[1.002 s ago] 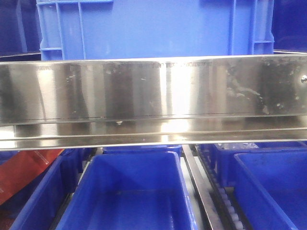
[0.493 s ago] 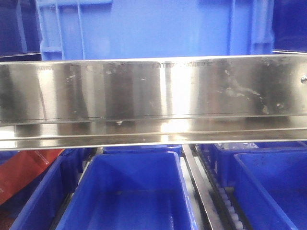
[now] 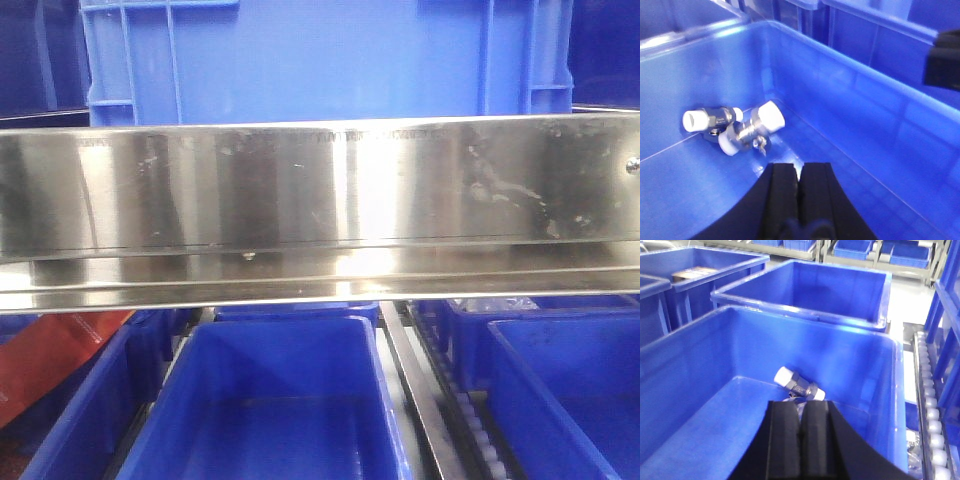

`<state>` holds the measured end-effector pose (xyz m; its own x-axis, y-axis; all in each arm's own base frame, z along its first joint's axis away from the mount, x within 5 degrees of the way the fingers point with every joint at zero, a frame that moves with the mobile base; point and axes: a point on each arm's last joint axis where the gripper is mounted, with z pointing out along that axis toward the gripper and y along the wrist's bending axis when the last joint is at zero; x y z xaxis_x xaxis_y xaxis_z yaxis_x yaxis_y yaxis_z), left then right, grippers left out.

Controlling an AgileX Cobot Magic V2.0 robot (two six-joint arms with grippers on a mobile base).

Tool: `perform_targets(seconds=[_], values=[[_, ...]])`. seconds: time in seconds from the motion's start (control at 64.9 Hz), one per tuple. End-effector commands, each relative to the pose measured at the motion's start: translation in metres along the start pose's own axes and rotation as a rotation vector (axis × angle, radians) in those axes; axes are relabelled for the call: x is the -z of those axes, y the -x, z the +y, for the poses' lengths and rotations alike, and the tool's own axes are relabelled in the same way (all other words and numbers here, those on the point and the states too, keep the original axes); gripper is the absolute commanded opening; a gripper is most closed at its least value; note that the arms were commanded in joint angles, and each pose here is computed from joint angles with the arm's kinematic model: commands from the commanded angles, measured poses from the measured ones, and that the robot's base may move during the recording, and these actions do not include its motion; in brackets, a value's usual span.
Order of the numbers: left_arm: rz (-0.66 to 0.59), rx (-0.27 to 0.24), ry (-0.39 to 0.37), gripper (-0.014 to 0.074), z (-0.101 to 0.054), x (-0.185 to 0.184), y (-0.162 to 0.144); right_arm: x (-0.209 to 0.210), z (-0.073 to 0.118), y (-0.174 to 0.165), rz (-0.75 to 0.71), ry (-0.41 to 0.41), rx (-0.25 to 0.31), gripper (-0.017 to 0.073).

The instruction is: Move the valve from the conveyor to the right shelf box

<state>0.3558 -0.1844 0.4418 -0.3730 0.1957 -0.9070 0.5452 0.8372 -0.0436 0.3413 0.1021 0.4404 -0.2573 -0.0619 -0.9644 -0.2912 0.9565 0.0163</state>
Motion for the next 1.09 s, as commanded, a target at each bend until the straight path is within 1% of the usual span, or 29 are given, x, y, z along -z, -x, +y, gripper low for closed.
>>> perform_targets(seconds=[0.0, 0.077, 0.17, 0.247, 0.277, 0.385, 0.493, 0.601, 0.693, 0.801, 0.925, 1.079], values=[[-0.063, 0.018, 0.011, -0.0111, 0.003, 0.022, 0.011, 0.018, -0.003, 0.012, -0.044, -0.009, 0.004, -0.0163], [-0.098, 0.019, 0.019, -0.0111, 0.003, 0.037, 0.015, 0.028, -0.009, 0.012, -0.05, -0.027, 0.0, -0.0163], [-0.114, 0.02, 0.023, -0.0111, 0.001, 0.054, 0.01, 0.045, -0.016, 0.006, -0.059, -0.052, -0.006, -0.0163], [-0.164, 0.036, 0.024, -0.0111, -0.002, 0.071, 0.005, 0.056, -0.019, -0.003, -0.067, -0.064, -0.009, -0.0163], [-0.168, 0.043, 0.026, -0.0111, -0.002, 0.074, -0.001, 0.064, -0.02, -0.007, -0.08, -0.068, -0.01, -0.0163], [-0.243, 0.067, 0.041, -0.0111, -0.004, 0.094, -0.018, 0.088, -0.019, -0.02, -0.135, -0.073, -0.008, -0.0163], [-0.271, 0.072, 0.057, -0.0111, -0.007, 0.12, -0.044, 0.112, -0.017, -0.034, -0.165, -0.073, -0.007, -0.0163], [-0.304, 0.062, 0.078, -0.0111, -0.01, 0.145, -0.073, 0.135, -0.015, -0.056, -0.179, -0.074, -0.007, -0.0163], [-0.349, 0.063, 0.092, -0.0111, -0.012, 0.165, -0.097, 0.149, -0.014, -0.075, -0.199, -0.075, -0.007, -0.0163], [-0.371, 0.063, 0.097, -0.0111, -0.015, 0.186, -0.127, 0.169, -0.012, -0.094, -0.213, -0.075, -0.006, -0.0163], [-0.38, 0.062, 0.097, -0.0111, -0.019, 0.204, -0.156, 0.187, -0.01, -0.12, -0.214, -0.075, -0.006, -0.0163], [-0.402, 0.059, 0.095, -0.0111, -0.023, 0.222, -0.185, 0.21, -0.008, -0.139, -0.255, -0.075, -0.004, -0.0163]])
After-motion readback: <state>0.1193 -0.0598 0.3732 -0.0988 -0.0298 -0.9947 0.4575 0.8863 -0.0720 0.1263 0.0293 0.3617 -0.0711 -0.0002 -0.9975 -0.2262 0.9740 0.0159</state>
